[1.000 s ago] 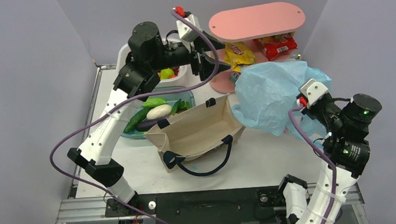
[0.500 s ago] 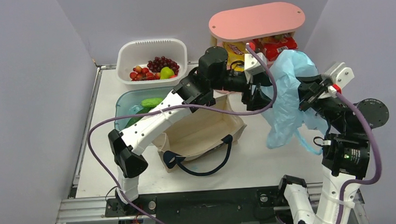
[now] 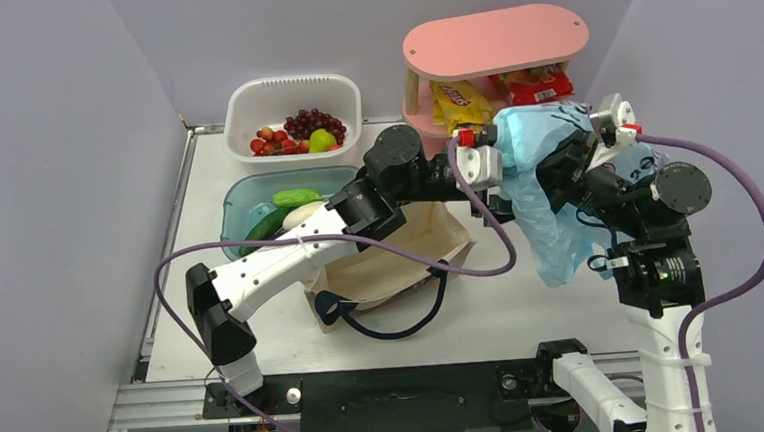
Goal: Untie the knot of the grocery bags and take out the mixed food
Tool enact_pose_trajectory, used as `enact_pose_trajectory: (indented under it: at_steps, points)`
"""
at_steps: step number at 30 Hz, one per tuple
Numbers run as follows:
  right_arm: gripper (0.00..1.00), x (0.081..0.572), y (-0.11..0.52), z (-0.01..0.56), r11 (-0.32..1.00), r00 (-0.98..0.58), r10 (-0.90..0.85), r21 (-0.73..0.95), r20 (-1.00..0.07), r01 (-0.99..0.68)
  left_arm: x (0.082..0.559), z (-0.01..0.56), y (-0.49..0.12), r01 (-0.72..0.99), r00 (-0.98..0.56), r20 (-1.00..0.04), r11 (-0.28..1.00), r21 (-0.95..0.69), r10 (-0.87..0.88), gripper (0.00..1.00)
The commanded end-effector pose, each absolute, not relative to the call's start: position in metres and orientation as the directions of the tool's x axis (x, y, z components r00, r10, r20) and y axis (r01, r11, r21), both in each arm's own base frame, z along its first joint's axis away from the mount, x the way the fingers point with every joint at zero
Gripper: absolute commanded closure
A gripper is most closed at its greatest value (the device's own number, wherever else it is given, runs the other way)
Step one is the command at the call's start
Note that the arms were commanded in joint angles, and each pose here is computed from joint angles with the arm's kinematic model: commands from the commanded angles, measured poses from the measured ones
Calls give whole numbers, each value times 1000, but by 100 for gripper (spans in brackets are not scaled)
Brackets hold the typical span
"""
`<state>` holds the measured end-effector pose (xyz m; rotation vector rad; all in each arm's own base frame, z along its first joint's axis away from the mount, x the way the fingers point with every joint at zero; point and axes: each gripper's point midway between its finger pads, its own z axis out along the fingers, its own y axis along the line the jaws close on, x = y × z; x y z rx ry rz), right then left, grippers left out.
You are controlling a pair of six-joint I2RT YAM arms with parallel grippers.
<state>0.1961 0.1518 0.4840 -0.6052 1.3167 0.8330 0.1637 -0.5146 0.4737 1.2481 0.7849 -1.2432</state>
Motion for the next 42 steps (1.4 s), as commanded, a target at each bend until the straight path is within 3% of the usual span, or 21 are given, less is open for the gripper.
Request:
enact_pose_trajectory:
  at_steps: [1, 5, 10, 13, 19, 23, 28, 31, 36, 42]
  points:
    - [100, 204, 169, 462, 491, -162, 217, 251, -963, -834, 107, 533, -482, 803, 516, -747, -67, 592, -419, 53]
    - [96, 200, 172, 468, 470, -161, 219, 249, -962, -847, 111, 515, -479, 820, 522, -787, -62, 569, -329, 86]
    - [83, 194, 168, 477, 476, -164, 191, 237, -968, -847, 135, 489, -452, 855, 507, -836, 3, 518, -210, 99]
    - [67, 197, 154, 480, 515, -176, 171, 240, -969, -823, 145, 479, -424, 880, 474, -867, 42, 473, -155, 100]
    - [50, 216, 126, 490, 592, -181, 207, 270, -961, -759, 163, 454, -368, 929, 362, -932, 87, 359, -22, 100]
    - [44, 231, 120, 484, 621, -200, 224, 298, -954, -725, 158, 414, -333, 948, 305, -948, 72, 311, 93, 100]
    - [42, 239, 116, 472, 639, -216, 233, 317, -948, -701, 171, 350, -295, 952, 219, -938, 151, 266, 270, 100]
    - [38, 242, 116, 469, 635, -214, 238, 319, -947, -704, 180, 299, -281, 946, 201, -891, 154, 284, 406, 100]
    - [35, 246, 120, 468, 615, -233, 271, 355, -934, -704, 197, 223, -273, 958, 195, -735, 34, 284, 649, 100]
    - [32, 244, 121, 465, 615, -241, 276, 364, -931, -699, 200, 178, -278, 978, 184, -640, -77, 191, 746, 100]
